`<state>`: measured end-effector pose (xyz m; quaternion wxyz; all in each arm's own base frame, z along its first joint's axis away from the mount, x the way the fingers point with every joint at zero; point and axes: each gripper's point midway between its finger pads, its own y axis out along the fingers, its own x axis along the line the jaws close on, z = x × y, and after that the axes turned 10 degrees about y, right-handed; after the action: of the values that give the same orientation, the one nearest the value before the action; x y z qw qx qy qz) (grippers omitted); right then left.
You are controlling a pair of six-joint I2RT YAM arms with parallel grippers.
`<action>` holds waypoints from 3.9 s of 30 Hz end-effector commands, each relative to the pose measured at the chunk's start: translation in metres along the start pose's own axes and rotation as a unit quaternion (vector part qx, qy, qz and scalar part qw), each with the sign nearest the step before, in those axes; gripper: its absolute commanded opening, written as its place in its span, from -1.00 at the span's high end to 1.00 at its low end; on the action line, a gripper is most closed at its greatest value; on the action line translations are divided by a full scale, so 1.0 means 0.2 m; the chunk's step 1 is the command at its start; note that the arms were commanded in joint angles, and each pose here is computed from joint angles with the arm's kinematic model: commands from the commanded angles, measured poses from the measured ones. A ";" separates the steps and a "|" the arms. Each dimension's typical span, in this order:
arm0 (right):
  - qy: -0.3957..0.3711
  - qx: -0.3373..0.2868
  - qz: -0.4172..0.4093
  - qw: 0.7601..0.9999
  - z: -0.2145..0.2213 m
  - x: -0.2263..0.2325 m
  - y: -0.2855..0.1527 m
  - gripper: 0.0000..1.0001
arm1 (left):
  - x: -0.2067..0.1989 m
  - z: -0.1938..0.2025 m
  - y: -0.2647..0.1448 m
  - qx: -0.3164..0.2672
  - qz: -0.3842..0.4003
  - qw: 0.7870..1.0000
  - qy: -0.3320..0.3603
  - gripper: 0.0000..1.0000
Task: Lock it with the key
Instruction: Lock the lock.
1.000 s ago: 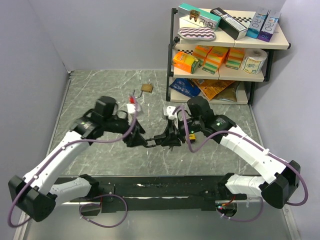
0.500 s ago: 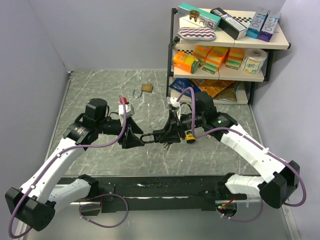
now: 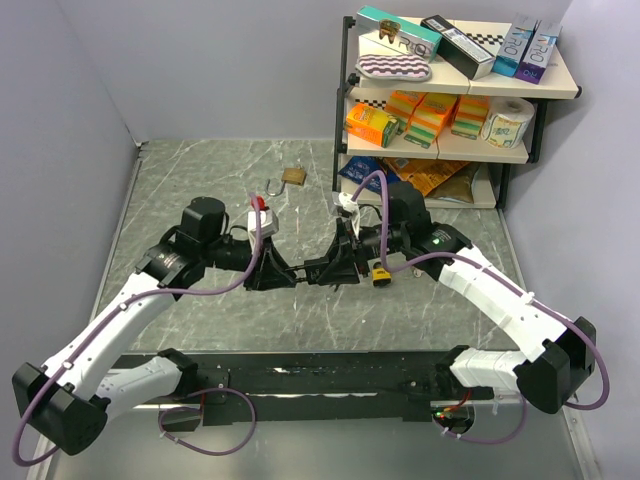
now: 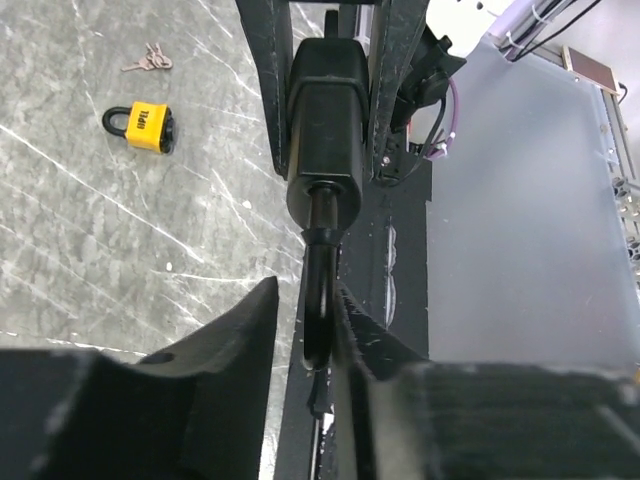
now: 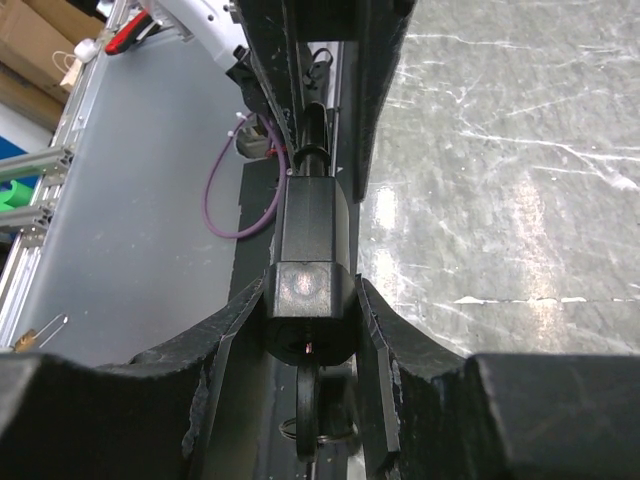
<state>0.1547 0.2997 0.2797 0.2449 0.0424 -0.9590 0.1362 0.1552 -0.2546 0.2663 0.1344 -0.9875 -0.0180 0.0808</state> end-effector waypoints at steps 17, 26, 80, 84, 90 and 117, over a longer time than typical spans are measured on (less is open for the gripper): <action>-0.057 -0.022 0.007 0.998 -0.16 0.05 -0.11 -0.96 | 0.00 -0.07 -0.04 -0.008 0.007 1.000 0.010 0.98; -0.099 0.019 0.040 0.994 -0.02 -0.01 -0.22 -0.73 | -0.06 -0.11 -0.07 -0.022 0.031 0.999 0.024 0.98; -0.140 -0.029 -0.080 0.986 -0.10 0.21 -0.02 -0.04 | -0.22 -0.29 -0.01 -0.078 0.101 0.992 -0.003 0.98; -0.141 -0.026 -0.075 0.987 -0.09 0.20 -0.02 0.05 | -0.22 -0.29 -0.01 -0.080 0.100 0.992 -0.004 0.98; -0.127 -0.029 -0.083 0.988 -0.10 0.22 -0.01 0.94 | -0.15 -0.29 0.00 -0.078 0.059 0.995 -0.008 0.98; -0.083 -0.019 -0.120 0.989 -0.09 0.28 0.09 1.00 | -0.09 -0.45 0.09 -0.131 -0.006 0.991 0.018 0.98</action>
<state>0.1331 0.3043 0.3029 0.2337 0.1026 -0.9615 0.1022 0.1340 -0.2767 0.3023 0.0859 -0.9895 -0.0207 0.1143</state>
